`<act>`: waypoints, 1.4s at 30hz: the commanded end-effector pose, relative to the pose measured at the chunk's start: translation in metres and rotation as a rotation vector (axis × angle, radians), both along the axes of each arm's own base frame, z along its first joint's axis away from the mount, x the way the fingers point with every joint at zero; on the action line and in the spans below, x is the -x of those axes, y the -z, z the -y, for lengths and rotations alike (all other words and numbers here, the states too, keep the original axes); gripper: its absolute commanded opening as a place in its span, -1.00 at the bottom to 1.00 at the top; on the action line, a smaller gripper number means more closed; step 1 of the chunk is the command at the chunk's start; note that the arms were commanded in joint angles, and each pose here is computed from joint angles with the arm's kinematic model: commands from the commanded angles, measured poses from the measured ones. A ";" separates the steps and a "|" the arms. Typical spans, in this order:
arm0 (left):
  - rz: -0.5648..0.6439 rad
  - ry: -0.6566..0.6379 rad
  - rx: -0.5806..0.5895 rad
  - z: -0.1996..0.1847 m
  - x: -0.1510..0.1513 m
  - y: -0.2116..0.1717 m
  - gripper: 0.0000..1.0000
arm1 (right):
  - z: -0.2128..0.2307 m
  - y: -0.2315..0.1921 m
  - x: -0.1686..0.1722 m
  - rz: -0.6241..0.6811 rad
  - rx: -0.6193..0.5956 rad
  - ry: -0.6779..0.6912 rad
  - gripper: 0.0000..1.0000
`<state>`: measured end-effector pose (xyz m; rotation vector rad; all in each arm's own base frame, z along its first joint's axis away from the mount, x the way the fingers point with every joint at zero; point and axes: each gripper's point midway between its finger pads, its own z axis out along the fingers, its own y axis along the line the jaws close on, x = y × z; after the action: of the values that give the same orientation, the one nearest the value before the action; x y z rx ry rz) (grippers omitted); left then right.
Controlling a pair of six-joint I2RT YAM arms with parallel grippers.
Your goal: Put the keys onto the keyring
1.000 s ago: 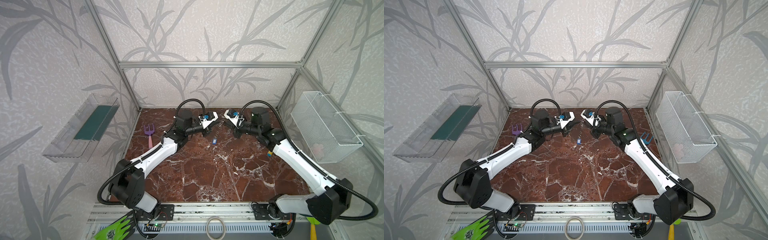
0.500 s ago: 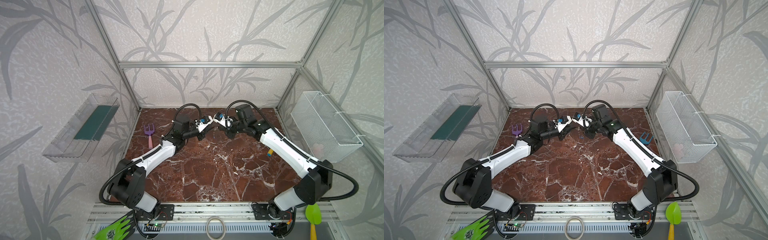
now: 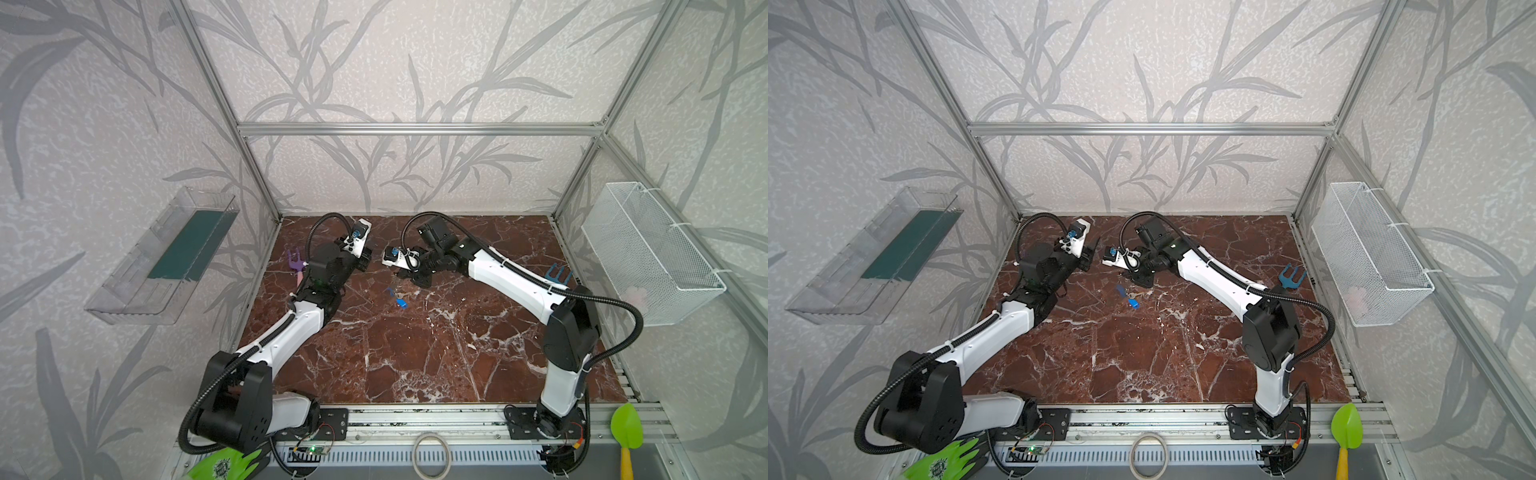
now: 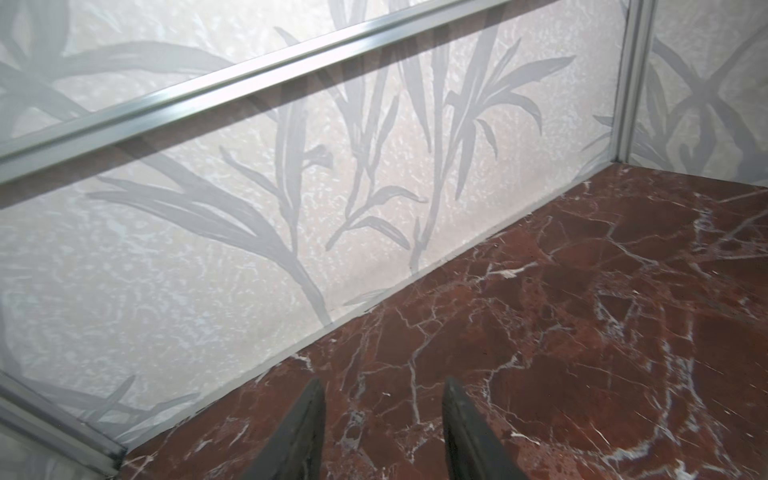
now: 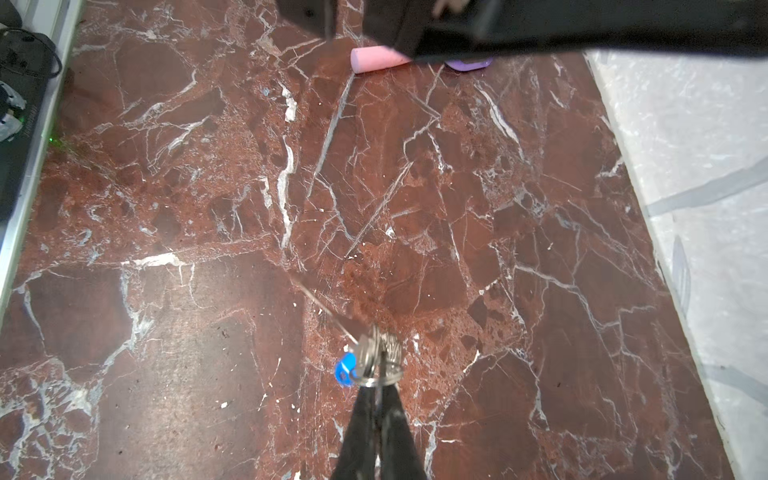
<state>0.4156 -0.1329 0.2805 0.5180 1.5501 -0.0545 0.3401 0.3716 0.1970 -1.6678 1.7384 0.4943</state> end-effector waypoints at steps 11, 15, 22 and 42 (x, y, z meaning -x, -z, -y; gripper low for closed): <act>-0.098 -0.035 -0.034 0.004 -0.024 0.040 -0.05 | 0.130 0.093 0.017 -0.010 0.474 0.133 -1.00; -0.129 -0.036 -0.026 0.008 -0.030 0.051 -0.05 | 0.167 0.128 0.017 -0.031 0.590 0.162 -1.00; -0.196 -0.109 -0.017 -0.005 -0.027 0.074 -0.03 | 0.207 0.173 0.011 -0.016 0.705 0.186 -0.56; -0.283 -0.759 0.183 -0.181 0.024 0.175 0.62 | 0.301 0.085 -0.044 0.212 -0.399 1.065 0.98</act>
<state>0.3775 0.0450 0.0731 -0.1446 2.0329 0.4044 0.3658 0.0619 0.0719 -0.4668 2.1084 0.0316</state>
